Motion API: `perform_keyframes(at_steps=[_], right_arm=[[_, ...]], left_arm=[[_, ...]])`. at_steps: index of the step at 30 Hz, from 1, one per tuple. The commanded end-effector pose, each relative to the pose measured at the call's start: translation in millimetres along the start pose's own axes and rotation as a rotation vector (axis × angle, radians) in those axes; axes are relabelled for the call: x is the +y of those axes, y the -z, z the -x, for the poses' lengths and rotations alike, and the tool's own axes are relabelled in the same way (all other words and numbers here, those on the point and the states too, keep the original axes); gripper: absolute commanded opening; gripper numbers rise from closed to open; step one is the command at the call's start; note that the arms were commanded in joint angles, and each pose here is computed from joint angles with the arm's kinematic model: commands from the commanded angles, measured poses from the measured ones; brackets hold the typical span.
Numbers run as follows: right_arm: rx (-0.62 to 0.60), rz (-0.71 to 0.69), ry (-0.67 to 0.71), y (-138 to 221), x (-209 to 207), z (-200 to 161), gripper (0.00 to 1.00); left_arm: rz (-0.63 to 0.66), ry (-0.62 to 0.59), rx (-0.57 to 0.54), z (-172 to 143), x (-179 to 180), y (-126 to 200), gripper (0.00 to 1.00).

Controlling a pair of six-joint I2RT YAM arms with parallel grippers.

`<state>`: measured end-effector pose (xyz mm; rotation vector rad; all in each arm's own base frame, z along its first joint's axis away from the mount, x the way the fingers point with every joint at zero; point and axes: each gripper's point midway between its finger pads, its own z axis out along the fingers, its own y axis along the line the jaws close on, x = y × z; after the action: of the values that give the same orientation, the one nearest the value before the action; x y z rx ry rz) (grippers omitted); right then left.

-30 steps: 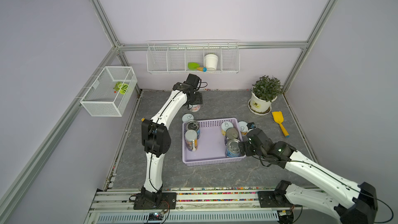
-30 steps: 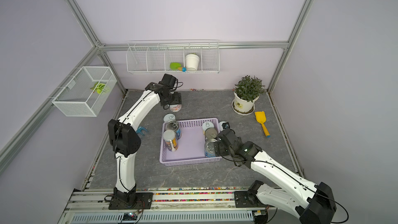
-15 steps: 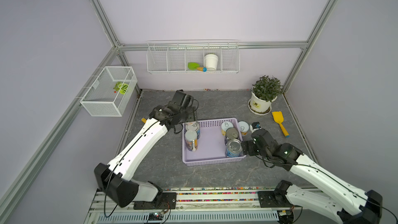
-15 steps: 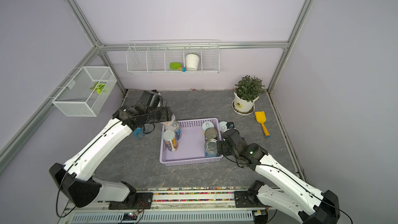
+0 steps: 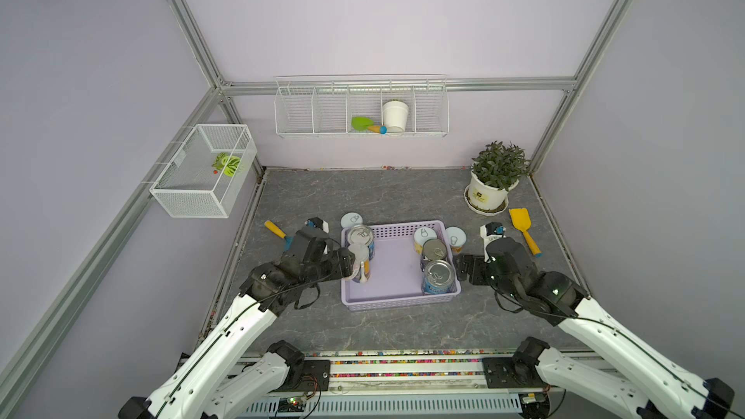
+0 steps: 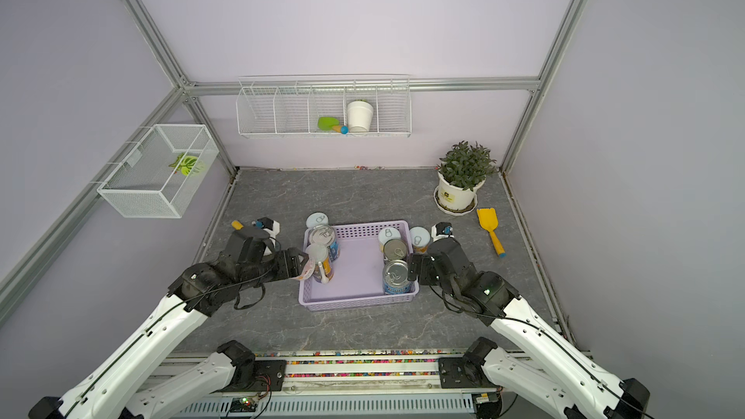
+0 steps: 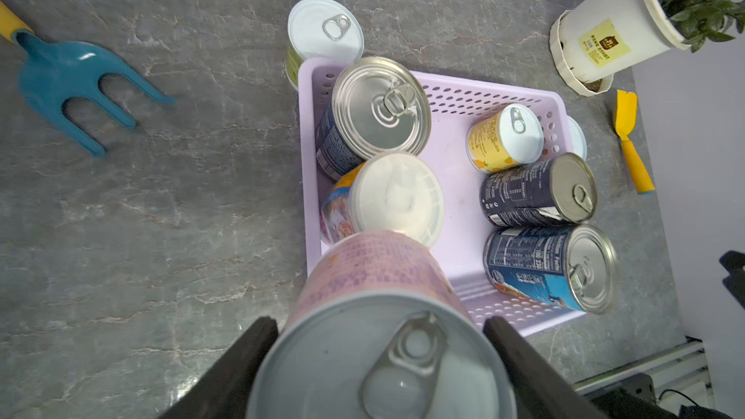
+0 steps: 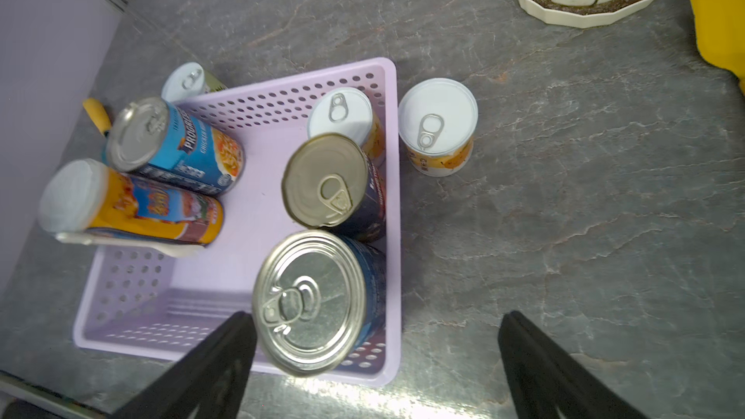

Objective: Put the canned food in the basket
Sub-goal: Place the canned food in the basket.

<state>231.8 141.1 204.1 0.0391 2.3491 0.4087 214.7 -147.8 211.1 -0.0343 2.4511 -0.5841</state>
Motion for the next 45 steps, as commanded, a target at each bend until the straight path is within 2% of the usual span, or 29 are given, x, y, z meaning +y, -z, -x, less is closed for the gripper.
perform_keyframes(at_steps=[1,5,10,15,22,29,33,41,45], right_arm=[[-0.021,0.049,-0.106,5,20,32,0.98],[-0.008,0.032,-0.176,-4,24,61,0.97],[-0.010,0.041,-0.267,-19,13,73,0.97],[-0.068,-0.048,-0.243,-23,-13,77,0.97],[-0.036,-0.072,-0.229,-34,-17,73,0.97],[-0.028,-0.076,-0.224,-38,-18,71,0.97],[-0.031,-0.089,-0.221,-41,-20,69,0.97],[-0.015,-0.112,-0.209,-48,-23,67,0.97],[-0.021,-0.126,-0.200,-49,-26,67,0.97]], left_arm=[[-0.130,0.004,-0.022,1,-21,6,0.52],[-0.212,0.008,0.042,-12,-33,-12,0.52],[-0.187,0.019,0.051,-14,-29,-27,0.52],[-0.174,0.022,0.071,-16,-27,-42,0.52],[-0.101,0.032,0.117,-24,-15,-65,0.52],[-0.003,0.052,0.068,-19,4,-56,0.52],[0.048,0.051,0.075,-23,10,-61,0.52],[0.160,-0.051,0.134,-41,-4,-79,0.49],[0.190,-0.054,0.150,-48,0,-84,0.50]])
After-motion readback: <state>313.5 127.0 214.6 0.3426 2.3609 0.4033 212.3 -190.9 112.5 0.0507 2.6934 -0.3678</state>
